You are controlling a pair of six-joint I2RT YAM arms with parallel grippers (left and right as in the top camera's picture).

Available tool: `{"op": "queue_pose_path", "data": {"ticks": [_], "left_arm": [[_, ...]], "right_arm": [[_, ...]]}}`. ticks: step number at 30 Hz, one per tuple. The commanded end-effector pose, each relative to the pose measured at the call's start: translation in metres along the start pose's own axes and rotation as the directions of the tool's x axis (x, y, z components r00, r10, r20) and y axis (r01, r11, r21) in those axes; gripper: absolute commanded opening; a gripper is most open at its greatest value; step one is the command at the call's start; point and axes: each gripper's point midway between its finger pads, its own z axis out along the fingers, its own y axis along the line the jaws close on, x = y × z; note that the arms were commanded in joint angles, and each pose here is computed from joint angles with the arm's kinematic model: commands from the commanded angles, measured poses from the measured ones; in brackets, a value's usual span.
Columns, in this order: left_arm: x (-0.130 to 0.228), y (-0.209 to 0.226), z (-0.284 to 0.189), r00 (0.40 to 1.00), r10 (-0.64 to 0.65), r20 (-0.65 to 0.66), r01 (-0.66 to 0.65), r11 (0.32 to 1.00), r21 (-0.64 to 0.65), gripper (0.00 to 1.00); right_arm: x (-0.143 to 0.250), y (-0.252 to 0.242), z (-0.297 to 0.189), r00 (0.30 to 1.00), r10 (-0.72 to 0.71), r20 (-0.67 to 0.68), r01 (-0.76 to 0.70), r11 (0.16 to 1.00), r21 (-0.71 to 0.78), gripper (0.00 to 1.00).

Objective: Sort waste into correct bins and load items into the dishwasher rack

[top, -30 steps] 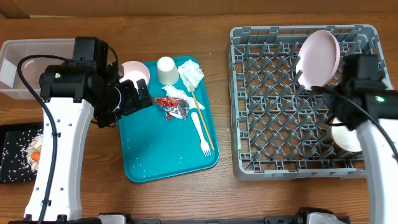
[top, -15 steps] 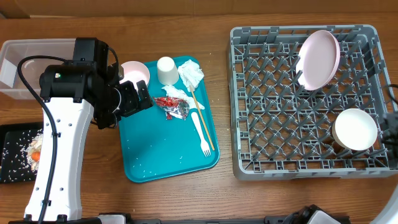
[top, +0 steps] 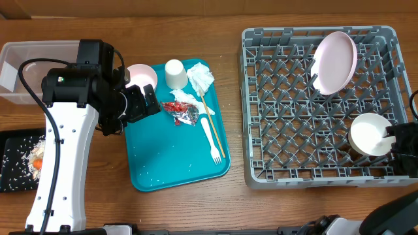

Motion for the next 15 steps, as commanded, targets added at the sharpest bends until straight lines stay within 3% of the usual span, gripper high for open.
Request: {"op": "queue_pose_path", "data": {"ticks": [1,3,6,9,12,15], "left_arm": [[0.0013,0.0006,0.0034,1.000,-0.007,-0.009,0.007,1.000,-0.012,1.00],[0.0013,0.0006,0.0034,1.000,-0.011,-0.009,0.011,1.000,-0.012,1.00],[0.0015,0.0006,0.0034,1.000,-0.014,-0.010,0.014,1.000,-0.012,1.00],[0.0023,0.0010,0.0034,1.000,-0.015,-0.013,0.015,1.000,-0.013,1.00],[0.0026,0.0011,0.0034,1.000,-0.016,-0.014,0.016,1.000,-0.014,1.00],[0.0027,0.0012,0.0034,1.000,-0.016,-0.015,0.016,1.000,-0.014,1.00]], "right_arm": [[0.0039,0.0075,-0.0009,0.999,-0.050,-0.018,0.049,0.998,-0.048,0.68],[0.0041,0.0073,-0.0007,0.999,-0.050,-0.019,0.049,0.998,-0.047,0.60],[0.0050,0.0065,-0.0007,0.999,-0.049,-0.022,0.048,0.998,-0.044,0.34],[0.0047,0.0052,-0.0006,0.999,-0.048,-0.020,0.047,0.998,-0.037,0.18],[0.0046,0.0053,-0.0007,0.999,-0.048,-0.020,0.047,0.998,-0.037,0.04],[0.0039,0.0051,-0.0024,0.999,-0.049,-0.015,0.048,0.998,-0.033,0.04]]}}
